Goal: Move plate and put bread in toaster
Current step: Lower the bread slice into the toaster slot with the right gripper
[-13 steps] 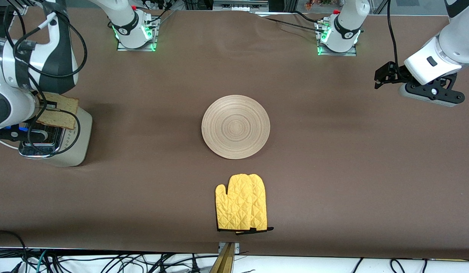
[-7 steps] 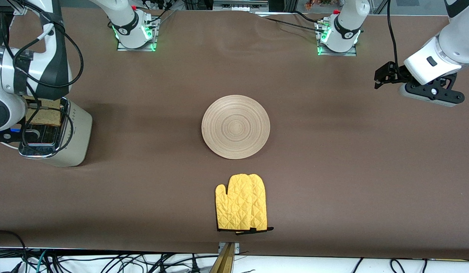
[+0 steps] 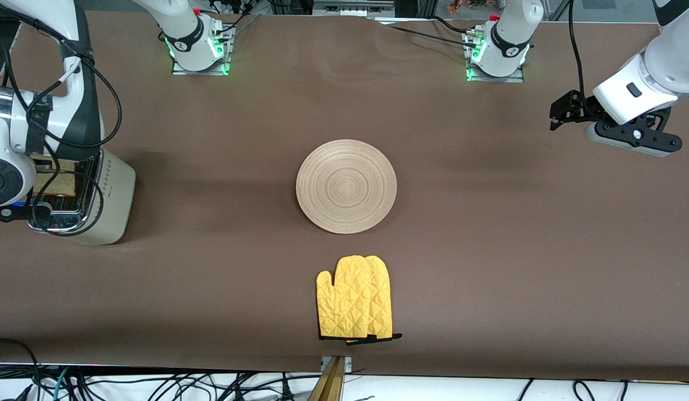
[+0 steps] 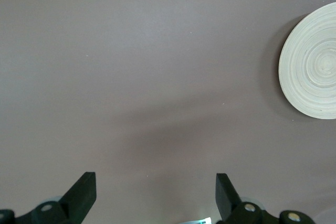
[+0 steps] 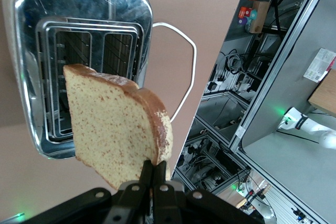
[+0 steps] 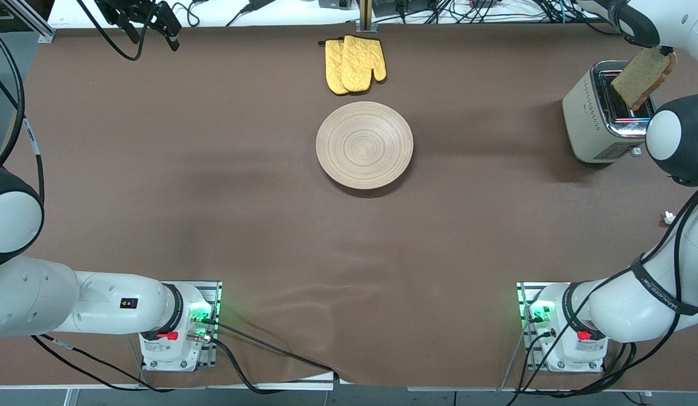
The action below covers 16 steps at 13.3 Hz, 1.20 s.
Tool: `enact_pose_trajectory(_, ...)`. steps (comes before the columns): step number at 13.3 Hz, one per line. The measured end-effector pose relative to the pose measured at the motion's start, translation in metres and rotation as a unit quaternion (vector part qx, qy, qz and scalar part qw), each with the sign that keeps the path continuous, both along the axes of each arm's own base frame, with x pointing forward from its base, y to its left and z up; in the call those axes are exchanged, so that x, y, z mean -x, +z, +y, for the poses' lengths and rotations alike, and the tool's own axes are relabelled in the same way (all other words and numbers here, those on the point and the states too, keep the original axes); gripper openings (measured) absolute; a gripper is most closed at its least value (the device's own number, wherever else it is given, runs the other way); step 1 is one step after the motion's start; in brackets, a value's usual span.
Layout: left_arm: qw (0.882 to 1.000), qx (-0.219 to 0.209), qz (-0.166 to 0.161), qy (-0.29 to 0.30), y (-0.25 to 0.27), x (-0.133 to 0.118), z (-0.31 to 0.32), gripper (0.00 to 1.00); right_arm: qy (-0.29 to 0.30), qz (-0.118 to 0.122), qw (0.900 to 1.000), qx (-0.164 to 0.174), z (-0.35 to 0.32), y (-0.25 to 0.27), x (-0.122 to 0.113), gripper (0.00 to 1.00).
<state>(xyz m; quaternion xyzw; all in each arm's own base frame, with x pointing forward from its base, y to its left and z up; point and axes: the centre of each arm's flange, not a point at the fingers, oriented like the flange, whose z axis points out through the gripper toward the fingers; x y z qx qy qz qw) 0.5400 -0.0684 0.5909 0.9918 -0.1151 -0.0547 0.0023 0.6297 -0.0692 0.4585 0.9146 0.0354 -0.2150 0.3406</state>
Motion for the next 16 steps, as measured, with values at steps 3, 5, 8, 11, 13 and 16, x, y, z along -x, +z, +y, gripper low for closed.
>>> enact_pose_trajectory(3, 1.0, 0.0, 0.0, -0.001, 0.0, 0.0, -0.002, 1.0, -0.004, 0.005, 1.0, 0.001, -0.004, -0.005, 0.002, 0.03)
enact_pose_trajectory(5, 1.0, 0.0, 0.0, -0.006, 0.0, 0.001, -0.007, 1.0, -0.008, 0.006, 1.0, 0.003, -0.004, -0.01, 0.003, 0.03)
enact_pose_trajectory(8, 1.0, 0.0, 0.001, -0.007, 0.0, 0.001, -0.008, 1.0, -0.011, 0.007, 1.0, 0.006, -0.004, -0.016, 0.003, 0.03)
enact_pose_trajectory(11, 1.0, 0.0, 0.001, -0.007, 0.0, 0.001, -0.008, 1.0, -0.012, 0.002, 1.0, 0.013, -0.003, -0.024, 0.0, 0.03)
enact_pose_trajectory(13, 1.0, 0.0, 0.002, -0.007, 0.0, 0.001, -0.008, 1.0, -0.012, -0.003, 1.0, 0.018, -0.003, -0.032, -0.002, 0.03)
enact_pose_trajectory(16, 1.0, 0.0, 0.002, -0.007, 0.0, 0.002, -0.008, 1.0, -0.023, -0.012, 0.999, 0.036, -0.004, -0.043, -0.002, 0.03)
